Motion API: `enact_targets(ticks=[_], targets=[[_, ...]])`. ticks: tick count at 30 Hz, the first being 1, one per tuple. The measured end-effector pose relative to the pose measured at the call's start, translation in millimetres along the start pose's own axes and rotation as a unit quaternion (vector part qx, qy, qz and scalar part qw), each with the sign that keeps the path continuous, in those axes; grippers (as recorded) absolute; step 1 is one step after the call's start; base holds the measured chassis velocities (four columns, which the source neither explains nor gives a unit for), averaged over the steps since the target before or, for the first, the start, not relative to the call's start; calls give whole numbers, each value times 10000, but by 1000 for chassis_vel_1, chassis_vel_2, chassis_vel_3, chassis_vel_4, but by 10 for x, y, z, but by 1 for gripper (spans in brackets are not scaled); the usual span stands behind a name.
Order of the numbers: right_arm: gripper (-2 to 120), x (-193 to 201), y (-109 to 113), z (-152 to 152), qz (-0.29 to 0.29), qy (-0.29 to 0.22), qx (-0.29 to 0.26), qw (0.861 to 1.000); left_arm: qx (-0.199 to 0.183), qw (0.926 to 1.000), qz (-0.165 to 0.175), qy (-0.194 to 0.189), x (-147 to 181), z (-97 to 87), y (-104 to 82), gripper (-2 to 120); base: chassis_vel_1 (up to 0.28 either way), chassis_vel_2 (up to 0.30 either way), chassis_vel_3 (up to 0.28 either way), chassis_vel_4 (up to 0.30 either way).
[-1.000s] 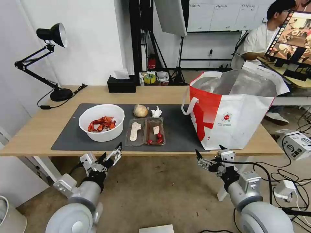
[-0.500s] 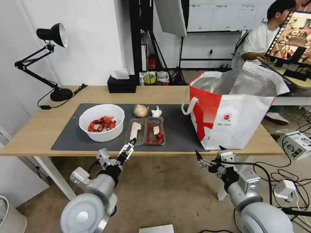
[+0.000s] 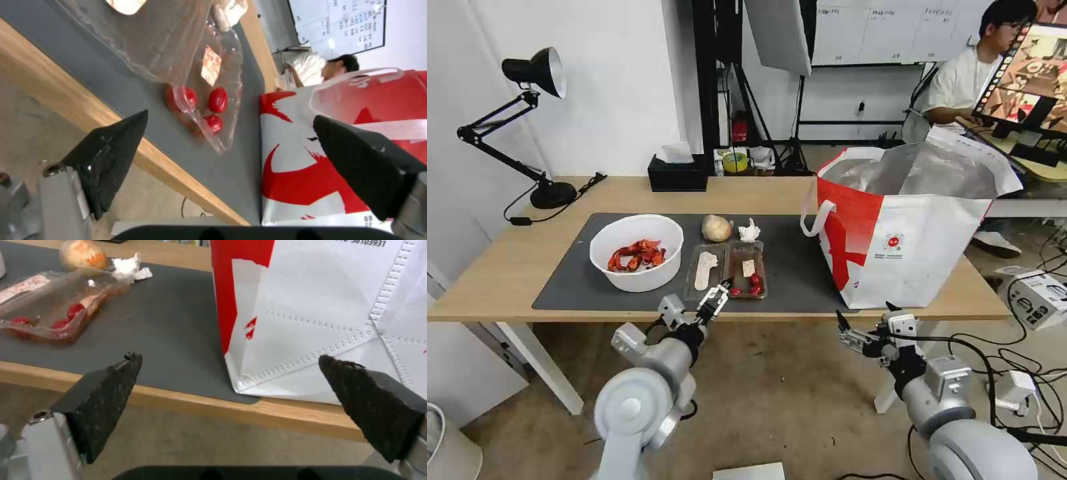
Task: Pick up the trash from the table and place it into the takeout bag.
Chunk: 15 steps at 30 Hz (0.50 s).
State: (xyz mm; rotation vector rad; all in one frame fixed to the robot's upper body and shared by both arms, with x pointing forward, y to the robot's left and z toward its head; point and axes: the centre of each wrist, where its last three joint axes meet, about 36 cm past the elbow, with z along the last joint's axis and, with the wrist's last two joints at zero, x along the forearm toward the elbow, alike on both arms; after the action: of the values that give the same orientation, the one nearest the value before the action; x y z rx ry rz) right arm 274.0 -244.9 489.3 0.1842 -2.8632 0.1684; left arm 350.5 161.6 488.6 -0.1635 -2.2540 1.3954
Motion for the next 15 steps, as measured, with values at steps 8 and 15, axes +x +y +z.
enact_targets(ticks=[8, 15], targets=[[100, -16, 17, 35, 38, 39, -33, 10000, -22, 10000, -58, -12, -133, -33, 16, 100, 0, 0, 0, 0], [100, -29, 18, 53, 57, 56, -35, 10000, -35, 9999, -106, 12, -210, -33, 41, 100, 0, 0, 0, 0]])
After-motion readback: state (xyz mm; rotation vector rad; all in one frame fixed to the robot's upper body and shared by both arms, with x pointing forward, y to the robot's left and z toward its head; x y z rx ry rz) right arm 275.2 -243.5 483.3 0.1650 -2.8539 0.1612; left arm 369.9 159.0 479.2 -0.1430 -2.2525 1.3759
